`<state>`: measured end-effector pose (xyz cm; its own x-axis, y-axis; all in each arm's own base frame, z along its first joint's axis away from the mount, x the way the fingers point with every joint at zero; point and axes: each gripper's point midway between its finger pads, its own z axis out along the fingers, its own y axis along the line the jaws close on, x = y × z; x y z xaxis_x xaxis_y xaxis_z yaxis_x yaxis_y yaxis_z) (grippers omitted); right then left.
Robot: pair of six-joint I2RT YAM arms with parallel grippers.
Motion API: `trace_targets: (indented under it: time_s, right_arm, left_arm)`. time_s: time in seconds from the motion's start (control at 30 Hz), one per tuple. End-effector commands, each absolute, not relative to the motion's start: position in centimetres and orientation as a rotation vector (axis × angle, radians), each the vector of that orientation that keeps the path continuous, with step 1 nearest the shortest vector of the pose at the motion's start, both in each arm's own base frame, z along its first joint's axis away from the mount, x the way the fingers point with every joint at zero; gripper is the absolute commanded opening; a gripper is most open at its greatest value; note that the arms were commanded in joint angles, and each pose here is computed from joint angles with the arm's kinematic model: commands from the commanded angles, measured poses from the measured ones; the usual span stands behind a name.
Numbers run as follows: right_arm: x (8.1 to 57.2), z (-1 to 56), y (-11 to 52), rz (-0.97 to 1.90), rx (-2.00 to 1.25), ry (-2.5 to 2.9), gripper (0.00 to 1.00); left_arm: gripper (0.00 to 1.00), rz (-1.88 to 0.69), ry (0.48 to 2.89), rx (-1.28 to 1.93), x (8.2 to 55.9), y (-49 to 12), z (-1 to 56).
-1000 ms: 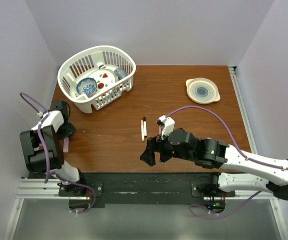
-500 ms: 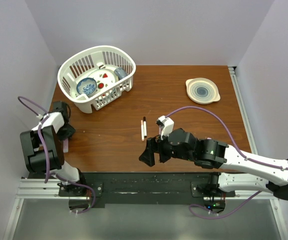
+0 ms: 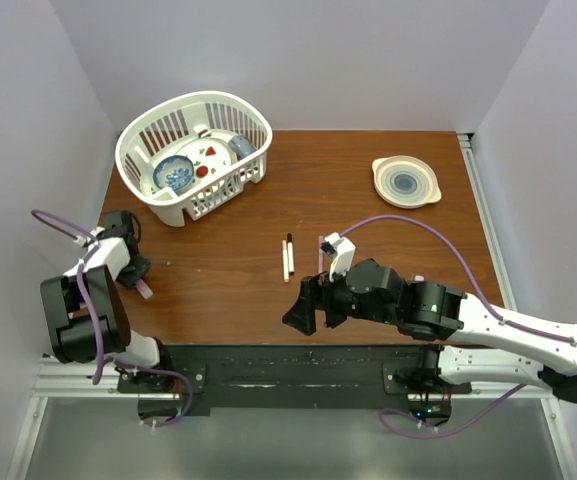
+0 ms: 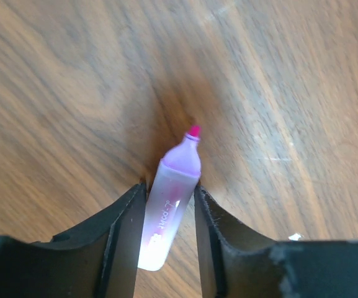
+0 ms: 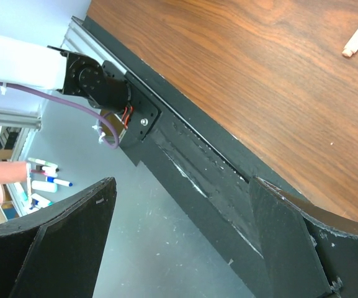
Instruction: Insert the pens into the pen caps
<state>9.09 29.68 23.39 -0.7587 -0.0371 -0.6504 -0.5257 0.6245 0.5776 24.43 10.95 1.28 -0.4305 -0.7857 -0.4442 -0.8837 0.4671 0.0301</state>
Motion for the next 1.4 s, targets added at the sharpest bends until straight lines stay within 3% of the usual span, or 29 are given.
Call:
trace_targets:
  time_s: [0.0, 0.1, 0.27, 0.5, 0.73, 0.87, 1.1, 1.37]
  right_arm:
    - [9.0, 24.2, 29.9, 1.107, -0.418, 2.217, 0.91]
    - [9.0, 24.3, 29.9, 1.11, -0.416, 2.215, 0.91]
    - [9.0, 24.6, 30.3, 1.134, -0.42, 2.199, 0.91]
    - [9.8, 23.8, 28.8, 1.04, -0.386, 2.204, 0.91]
    - [10.4, 24.8, 25.4, 1.04, -0.273, 2.119, 0.91]
    - [10.8, 23.8, 25.0, 1.002, -0.256, 2.124, 0.92]
    - [14.4, 24.5, 24.9, 0.751, -0.226, 2.114, 0.88]
    - [19.4, 24.3, 26.2, 0.827, -0.039, 2.173, 0.72]
  left_arm:
    - [0.4, 0.245, 2.482, -1.459, 22.1, 8.0, -0.9]
    - [0.38, 0.209, 2.488, -1.456, 22.1, 7.5, -1.0]
    - [0.19, 0.087, 2.517, -1.424, 21.4, 5.6, -2.1]
    - [0.0, 0.021, 2.581, -1.079, 22.8, 0.3, 1.1]
    - [0.0, -0.099, 2.64, -0.723, 22.5, -5.6, 1.9]
    - [0.0, -0.259, 2.661, -0.375, 22.2, -12.6, 1.9]
    - [0.0, -0.462, 2.544, 0.072, 20.4, -22.1, 4.4]
    - [0.0, -0.566, 2.372, 0.303, 18.2, -27.2, 7.2]
